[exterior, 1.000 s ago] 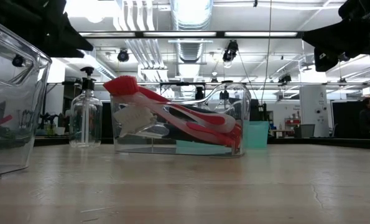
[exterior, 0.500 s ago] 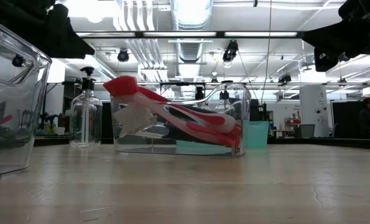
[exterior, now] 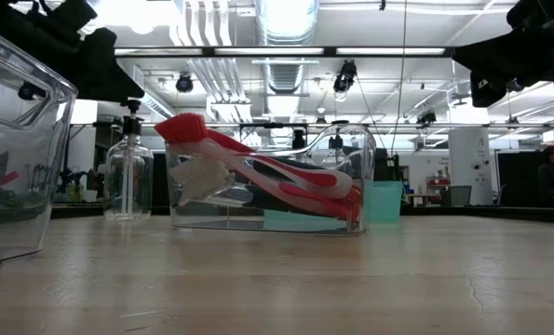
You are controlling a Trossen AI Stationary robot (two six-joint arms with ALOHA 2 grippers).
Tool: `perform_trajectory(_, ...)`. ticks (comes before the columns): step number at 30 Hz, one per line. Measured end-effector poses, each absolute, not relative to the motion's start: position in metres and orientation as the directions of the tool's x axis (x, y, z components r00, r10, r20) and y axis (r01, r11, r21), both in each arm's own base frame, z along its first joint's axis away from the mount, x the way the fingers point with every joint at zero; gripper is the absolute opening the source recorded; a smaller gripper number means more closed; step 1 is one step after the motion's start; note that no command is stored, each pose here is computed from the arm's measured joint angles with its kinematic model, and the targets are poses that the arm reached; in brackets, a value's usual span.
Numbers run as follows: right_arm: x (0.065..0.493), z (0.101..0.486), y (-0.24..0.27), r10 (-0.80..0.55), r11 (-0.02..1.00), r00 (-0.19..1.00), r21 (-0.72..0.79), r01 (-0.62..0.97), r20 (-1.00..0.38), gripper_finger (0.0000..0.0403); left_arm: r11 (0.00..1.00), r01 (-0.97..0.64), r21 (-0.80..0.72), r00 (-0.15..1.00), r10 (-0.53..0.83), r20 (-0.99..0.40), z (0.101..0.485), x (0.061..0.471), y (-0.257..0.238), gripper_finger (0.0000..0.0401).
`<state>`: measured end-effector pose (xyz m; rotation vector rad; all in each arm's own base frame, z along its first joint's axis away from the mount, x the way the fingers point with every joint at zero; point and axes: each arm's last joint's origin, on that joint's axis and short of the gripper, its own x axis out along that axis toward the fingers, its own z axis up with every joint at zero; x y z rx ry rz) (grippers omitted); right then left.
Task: Pick & Place Kitchen Sink Supplies
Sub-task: Put the transparent soap dispenser into the green bin
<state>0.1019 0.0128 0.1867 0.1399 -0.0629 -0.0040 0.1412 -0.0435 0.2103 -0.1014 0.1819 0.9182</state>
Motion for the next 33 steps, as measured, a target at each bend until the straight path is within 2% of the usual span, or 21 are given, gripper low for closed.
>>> perform_trajectory(4, 0.102, 0.187, 0.013, -0.008, 0.990, 0.998, 0.139, -0.001, 0.062, 0.0009, 0.551, -0.833, 0.039, 0.541, 0.828, -0.149, 0.210, 0.138, -0.039, 0.0250)
perform_trajectory(9, 0.102, 0.187, 0.013, -0.008, 0.990, 0.998, 0.139, 0.000, 0.062, 0.0009, 0.511, -0.848, 0.141, 0.487, 0.856, -0.175, 0.204, 0.133, -0.029, 0.0250)
perform_trajectory(11, 0.102, 0.187, 0.013, -0.008, 0.990, 0.998, 0.141, -0.001, 0.062, 0.0009, 0.481, -0.868, 0.118, 0.458, 0.870, -0.181, 0.200, 0.130, -0.024, 0.0250)
perform_trajectory(15, 0.102, 0.187, 0.013, -0.008, 0.990, 0.998, 0.140, 0.000, 0.063, 0.0008, 0.403, -0.914, -0.050, 0.405, 0.895, -0.186, 0.188, 0.125, -0.016, 0.0250)
perform_trajectory(20, 0.102, 0.187, 0.013, -0.008, 0.990, 0.998, 0.140, 0.000, 0.062, 0.0008, 0.369, -0.922, -0.120, 0.386, 0.902, -0.193, 0.176, 0.121, -0.012, 0.0250)
perform_trajectory(27, 0.102, 0.187, 0.013, -0.008, 0.990, 0.998, 0.140, 0.000, 0.062, 0.0008, 0.374, -0.926, -0.059, 0.378, 0.908, -0.183, 0.175, 0.120, -0.012, 0.0250)
perform_trajectory(33, 0.102, 0.187, 0.013, -0.008, 0.990, 0.998, 0.139, -0.001, 0.062, 0.0008, 0.330, -0.943, -0.055, 0.334, 0.930, -0.154, 0.175, 0.120, -0.007, 0.0250)
